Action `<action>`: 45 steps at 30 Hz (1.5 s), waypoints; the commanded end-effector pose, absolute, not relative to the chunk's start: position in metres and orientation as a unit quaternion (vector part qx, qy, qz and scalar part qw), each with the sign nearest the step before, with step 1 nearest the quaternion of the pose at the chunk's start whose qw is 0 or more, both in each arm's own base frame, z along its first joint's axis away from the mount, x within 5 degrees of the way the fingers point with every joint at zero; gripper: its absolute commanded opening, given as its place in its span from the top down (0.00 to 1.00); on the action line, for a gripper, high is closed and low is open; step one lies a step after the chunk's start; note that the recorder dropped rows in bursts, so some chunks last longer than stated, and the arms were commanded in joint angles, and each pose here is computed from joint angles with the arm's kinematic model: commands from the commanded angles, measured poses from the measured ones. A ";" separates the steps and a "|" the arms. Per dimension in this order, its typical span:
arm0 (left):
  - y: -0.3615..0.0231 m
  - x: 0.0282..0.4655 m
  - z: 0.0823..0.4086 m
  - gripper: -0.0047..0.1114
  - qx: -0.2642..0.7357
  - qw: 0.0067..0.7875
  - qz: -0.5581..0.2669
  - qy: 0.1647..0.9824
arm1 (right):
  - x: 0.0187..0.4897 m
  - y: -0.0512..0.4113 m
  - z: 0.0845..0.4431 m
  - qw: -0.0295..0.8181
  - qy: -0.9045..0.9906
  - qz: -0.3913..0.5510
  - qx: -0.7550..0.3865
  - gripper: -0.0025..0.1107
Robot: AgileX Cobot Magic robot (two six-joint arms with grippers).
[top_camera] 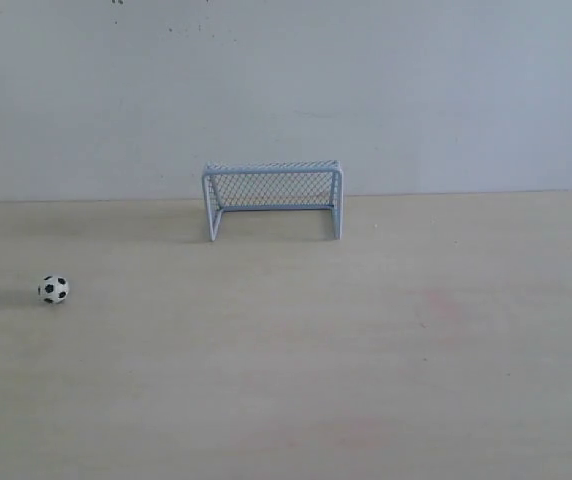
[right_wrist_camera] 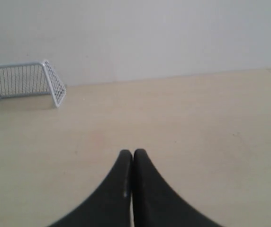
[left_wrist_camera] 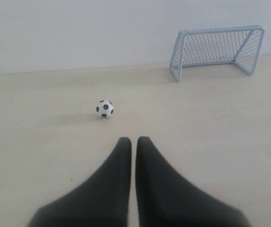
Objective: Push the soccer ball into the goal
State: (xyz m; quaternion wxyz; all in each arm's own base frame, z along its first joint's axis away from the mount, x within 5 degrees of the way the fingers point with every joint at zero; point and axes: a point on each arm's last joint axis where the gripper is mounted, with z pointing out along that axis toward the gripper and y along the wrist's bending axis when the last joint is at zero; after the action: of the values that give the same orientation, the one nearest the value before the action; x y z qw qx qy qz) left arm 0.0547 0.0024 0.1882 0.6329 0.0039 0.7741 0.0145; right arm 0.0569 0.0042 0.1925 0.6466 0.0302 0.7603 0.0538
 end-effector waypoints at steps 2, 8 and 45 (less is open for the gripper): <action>0.003 0.055 0.187 0.92 0.005 0.632 0.018 0.775 | 0.054 0.003 0.183 0.613 0.789 0.034 0.022 0.98; 0.003 0.055 0.187 0.92 0.005 0.632 0.018 0.775 | 0.054 0.003 0.183 0.612 0.790 0.035 0.022 0.98; 0.003 0.055 0.187 0.92 0.005 0.632 0.018 0.775 | 0.053 0.006 0.183 0.611 0.790 0.046 -0.004 0.98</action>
State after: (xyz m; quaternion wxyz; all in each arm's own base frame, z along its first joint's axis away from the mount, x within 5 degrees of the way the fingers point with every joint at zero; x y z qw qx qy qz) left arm 0.0547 0.0024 0.1882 0.6329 0.0039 0.7741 0.0145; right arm 0.0535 0.0058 0.1817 0.6074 -0.0013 0.7930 0.0465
